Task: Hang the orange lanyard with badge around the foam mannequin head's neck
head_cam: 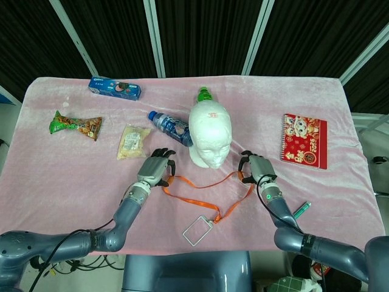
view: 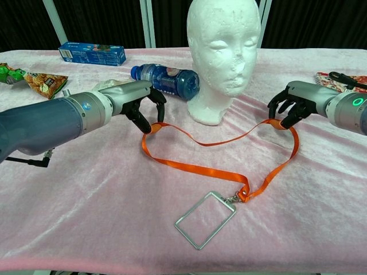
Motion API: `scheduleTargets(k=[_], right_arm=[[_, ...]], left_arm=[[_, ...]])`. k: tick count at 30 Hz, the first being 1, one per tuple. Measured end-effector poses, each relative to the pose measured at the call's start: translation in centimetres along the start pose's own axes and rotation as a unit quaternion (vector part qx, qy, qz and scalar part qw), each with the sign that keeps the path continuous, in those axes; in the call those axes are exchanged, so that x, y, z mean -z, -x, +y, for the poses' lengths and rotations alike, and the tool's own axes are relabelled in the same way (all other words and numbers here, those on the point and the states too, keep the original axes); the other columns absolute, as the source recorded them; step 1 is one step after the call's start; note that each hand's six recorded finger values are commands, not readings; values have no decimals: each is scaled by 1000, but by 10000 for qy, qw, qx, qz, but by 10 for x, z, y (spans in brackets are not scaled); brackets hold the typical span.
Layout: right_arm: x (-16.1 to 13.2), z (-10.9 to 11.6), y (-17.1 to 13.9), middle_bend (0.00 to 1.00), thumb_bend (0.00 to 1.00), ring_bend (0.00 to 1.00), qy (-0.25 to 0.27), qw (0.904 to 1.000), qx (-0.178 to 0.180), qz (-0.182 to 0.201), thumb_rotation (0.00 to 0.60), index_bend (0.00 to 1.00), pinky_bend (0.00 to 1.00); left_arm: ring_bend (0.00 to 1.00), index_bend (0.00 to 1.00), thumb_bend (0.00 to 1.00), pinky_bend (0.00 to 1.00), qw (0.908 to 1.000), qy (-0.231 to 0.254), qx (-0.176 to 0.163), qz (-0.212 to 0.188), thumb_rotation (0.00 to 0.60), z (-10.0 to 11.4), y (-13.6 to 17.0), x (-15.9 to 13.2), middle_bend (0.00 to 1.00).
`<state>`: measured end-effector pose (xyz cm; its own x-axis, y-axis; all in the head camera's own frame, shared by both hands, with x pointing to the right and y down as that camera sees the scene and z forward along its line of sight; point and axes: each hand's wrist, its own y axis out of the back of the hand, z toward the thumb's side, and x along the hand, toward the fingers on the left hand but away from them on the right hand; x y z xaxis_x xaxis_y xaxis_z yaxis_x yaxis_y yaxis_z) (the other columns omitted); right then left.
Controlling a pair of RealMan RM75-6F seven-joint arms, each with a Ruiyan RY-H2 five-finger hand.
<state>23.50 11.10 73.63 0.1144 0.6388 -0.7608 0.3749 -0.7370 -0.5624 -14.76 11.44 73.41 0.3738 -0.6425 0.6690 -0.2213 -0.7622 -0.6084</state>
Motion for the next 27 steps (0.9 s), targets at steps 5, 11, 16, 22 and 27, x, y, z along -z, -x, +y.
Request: scheduleTargets(k=[5, 11, 16, 22, 27], right_arm=[[-2, 11, -12, 178, 451, 212, 69, 9999, 92, 125, 600, 712, 195], [-4, 33, -38, 178, 453, 212, 294, 9987, 287, 305, 600, 714, 195], [-3, 58, -63, 178, 453, 212, 388, 9968, 551, 439, 600, 713, 195], [-9, 88, -91, 178, 453, 212, 534, 9920, 934, 665, 600, 715, 195], [-25, 118, -110, 178, 453, 212, 505, 9866, 1222, 960, 600, 715, 195]], left_arm=[[0, 602, 483, 0, 9993, 213, -4, -304, 600, 8, 9, -7, 127], [0, 606, 480, 0, 9961, 376, -257, -757, 600, 28, 25, -14, 131], [0, 609, 469, 0, 9914, 486, -491, -1107, 600, 47, 42, -19, 132], [0, 612, 466, 0, 9847, 575, -766, -1459, 600, 69, 60, -30, 138], [0, 619, 464, 0, 9762, 724, -1134, -1703, 600, 94, 68, -42, 150]])
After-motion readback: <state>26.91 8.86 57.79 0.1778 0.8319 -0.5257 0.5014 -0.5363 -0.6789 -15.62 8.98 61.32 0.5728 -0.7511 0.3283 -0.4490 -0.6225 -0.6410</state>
